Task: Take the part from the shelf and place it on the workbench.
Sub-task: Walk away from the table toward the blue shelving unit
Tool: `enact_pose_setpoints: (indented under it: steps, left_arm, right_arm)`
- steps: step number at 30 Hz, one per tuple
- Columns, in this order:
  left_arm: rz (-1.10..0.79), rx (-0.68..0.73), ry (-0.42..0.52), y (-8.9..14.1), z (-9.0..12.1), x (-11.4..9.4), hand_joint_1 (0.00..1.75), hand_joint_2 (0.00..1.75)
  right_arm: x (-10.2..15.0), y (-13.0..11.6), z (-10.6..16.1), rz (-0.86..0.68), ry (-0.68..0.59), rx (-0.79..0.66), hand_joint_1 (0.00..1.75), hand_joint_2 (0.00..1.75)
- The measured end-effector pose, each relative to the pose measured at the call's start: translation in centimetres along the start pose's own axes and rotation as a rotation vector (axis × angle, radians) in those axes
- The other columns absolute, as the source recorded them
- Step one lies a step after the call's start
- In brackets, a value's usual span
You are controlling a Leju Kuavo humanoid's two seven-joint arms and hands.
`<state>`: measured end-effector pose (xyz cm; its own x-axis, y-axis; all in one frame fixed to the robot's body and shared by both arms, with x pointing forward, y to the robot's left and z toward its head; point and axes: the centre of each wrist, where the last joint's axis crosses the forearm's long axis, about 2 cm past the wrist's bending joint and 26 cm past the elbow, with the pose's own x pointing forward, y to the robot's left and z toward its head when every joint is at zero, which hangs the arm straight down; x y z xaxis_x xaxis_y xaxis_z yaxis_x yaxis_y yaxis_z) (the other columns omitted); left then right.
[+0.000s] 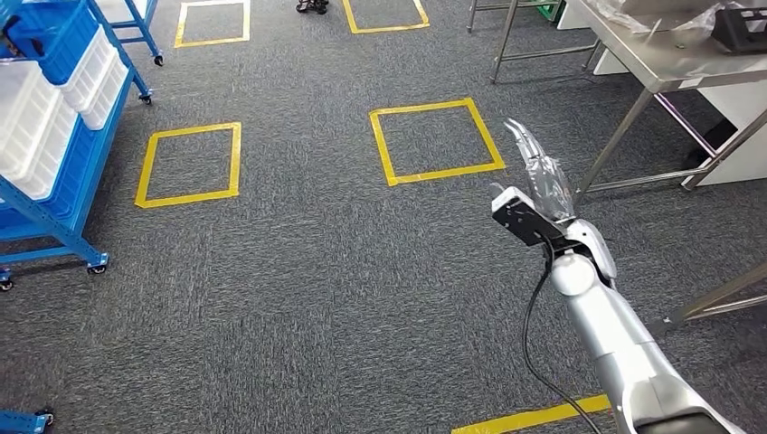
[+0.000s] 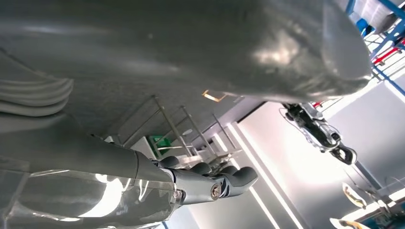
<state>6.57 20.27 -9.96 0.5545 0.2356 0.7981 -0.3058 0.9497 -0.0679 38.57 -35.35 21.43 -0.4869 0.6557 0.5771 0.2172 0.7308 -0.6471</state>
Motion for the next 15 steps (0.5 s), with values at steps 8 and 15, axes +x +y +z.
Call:
enact_pose_setpoints:
  steps: [8, 15]
  left_arm:
    - [-0.048, -0.103, -0.004, -1.1, -1.2, 1.3, 0.0, 0.0]
    - [-0.077, -0.169, -0.02, -1.9, -2.0, 2.4, 0.0, 0.0]
  right_arm:
    - [-1.0, -3.2, 6.3, 0.095, 0.066, -0.046, 0.0, 0.0]
    - [-1.0, -5.8, 11.8, 0.112, 0.107, -0.047, 0.0, 0.0]
